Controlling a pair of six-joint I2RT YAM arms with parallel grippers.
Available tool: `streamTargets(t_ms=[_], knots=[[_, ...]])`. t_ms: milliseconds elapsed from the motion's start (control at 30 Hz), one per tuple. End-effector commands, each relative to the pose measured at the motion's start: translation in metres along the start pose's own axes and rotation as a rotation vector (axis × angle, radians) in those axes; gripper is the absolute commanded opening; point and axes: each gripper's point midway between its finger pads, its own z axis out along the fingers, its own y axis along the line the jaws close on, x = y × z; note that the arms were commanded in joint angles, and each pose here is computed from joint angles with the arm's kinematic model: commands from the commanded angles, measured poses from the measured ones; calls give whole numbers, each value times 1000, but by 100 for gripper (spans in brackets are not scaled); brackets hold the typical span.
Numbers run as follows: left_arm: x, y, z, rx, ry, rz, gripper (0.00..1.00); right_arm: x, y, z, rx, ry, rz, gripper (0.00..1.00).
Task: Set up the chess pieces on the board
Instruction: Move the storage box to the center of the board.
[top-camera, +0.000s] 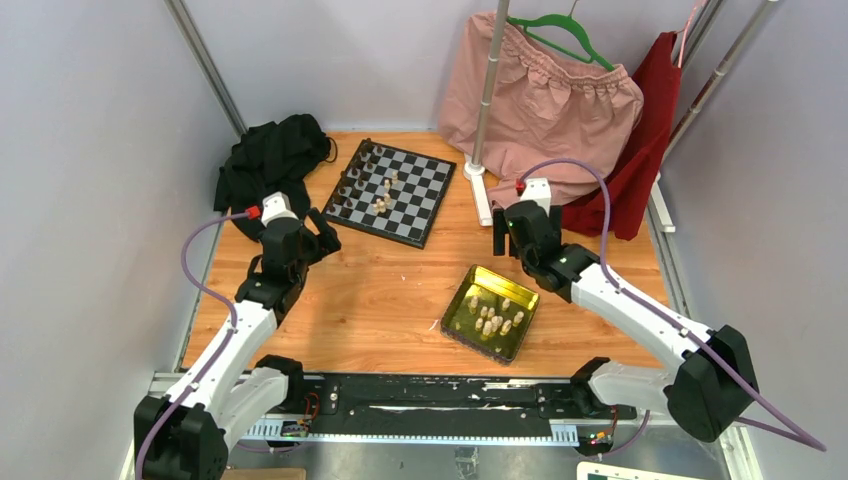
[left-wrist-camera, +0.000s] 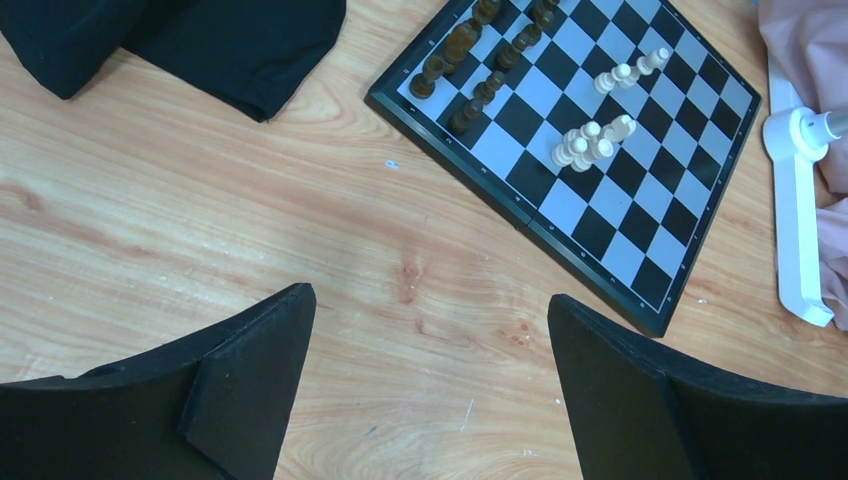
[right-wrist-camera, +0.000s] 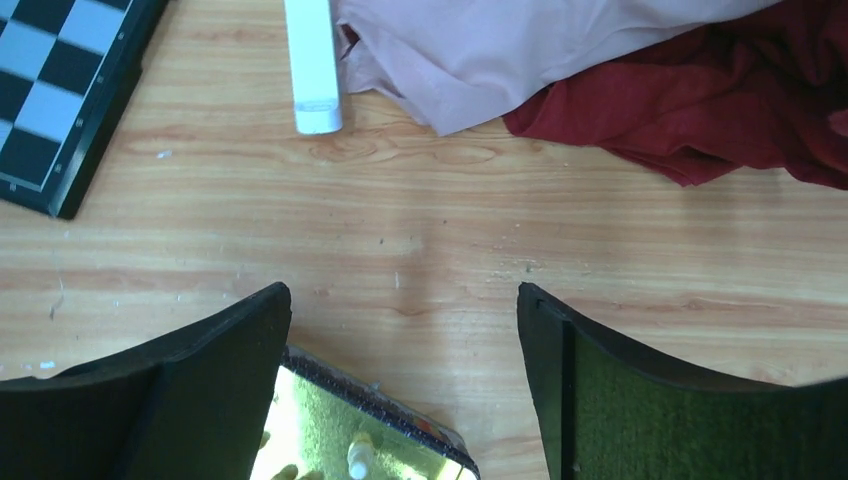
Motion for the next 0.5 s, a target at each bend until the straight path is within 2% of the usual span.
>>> streamTargets(t_ms=[0,200,467], knots=[[-15,-12,-5,38,-24,10,92,9,10,-16,-55,45,-133,85],[-16,-15,-7,51,-22,0,92,46,30,-26,-220,148,-165,69],[-15,-19,-7,67,-16,-18,92,97,49,-27,-356,295,-210,63]])
